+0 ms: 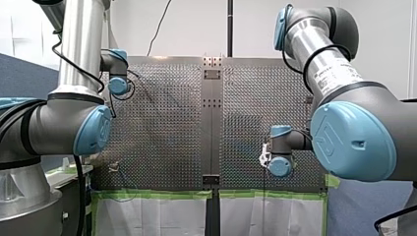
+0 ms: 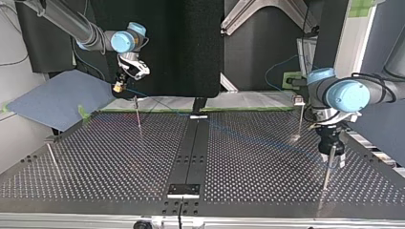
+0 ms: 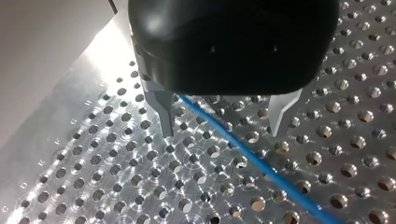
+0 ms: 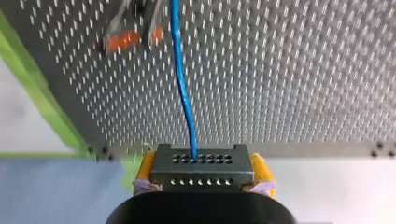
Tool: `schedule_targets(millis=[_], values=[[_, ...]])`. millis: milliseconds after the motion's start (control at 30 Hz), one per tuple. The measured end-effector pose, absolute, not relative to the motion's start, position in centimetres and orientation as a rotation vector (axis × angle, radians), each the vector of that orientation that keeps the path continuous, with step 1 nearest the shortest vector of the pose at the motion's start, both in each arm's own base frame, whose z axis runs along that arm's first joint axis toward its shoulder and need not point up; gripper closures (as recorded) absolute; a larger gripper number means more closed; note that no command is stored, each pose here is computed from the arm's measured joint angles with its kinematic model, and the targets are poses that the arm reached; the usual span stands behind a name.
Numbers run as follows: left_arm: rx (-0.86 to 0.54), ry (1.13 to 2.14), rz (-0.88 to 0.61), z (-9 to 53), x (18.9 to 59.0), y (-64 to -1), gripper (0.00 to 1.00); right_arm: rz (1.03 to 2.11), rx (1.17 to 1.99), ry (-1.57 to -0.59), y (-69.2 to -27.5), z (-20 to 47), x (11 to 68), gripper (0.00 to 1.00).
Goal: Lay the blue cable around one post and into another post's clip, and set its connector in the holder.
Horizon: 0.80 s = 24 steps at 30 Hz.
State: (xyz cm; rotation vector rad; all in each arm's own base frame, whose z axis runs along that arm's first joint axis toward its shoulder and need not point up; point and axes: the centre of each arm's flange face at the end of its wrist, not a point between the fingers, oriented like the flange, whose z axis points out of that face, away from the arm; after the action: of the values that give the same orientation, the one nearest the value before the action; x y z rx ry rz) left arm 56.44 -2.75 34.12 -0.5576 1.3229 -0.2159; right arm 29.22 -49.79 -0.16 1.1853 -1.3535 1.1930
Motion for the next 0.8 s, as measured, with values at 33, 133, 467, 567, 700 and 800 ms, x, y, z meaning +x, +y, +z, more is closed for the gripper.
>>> schedule_targets(millis=[33, 133, 467, 567, 700, 800], values=[[-0.557, 1.323, -0.216, 34.1, 56.4, -2.8, 0.0, 1.184, 1.175, -1.36, -49.7, -0.4, 28.5, 1.0], [-0.557, 1.323, -0.216, 34.1, 56.4, -2.8, 0.0, 1.168, 1.158, -1.37, -49.4, -0.9, 27.1, 1.0], [-0.555, 1.324, -0.219, 34.1, 56.4, -3.0, 0.0, 1.126, 1.163, -1.4, -46.7, -2.7, 24.5, 1.0], [-0.554, 1.326, -0.22, 34.1, 56.4, -3.1, 0.0, 1.119, 1.174, -1.419, -45.7, -3.7, 23.7, 1.0], [-0.553, 1.329, -0.222, 34.1, 56.4, -3.2, 0.0, 1.117, 1.183, -1.461, -44.5, -5.6, 22.2, 1.0], [-0.552, 1.331, -0.224, 34.1, 56.4, -3.4, 0.0, 1.116, 1.19, -1.497, -43.8, -6.9, 21.2, 1.0]])
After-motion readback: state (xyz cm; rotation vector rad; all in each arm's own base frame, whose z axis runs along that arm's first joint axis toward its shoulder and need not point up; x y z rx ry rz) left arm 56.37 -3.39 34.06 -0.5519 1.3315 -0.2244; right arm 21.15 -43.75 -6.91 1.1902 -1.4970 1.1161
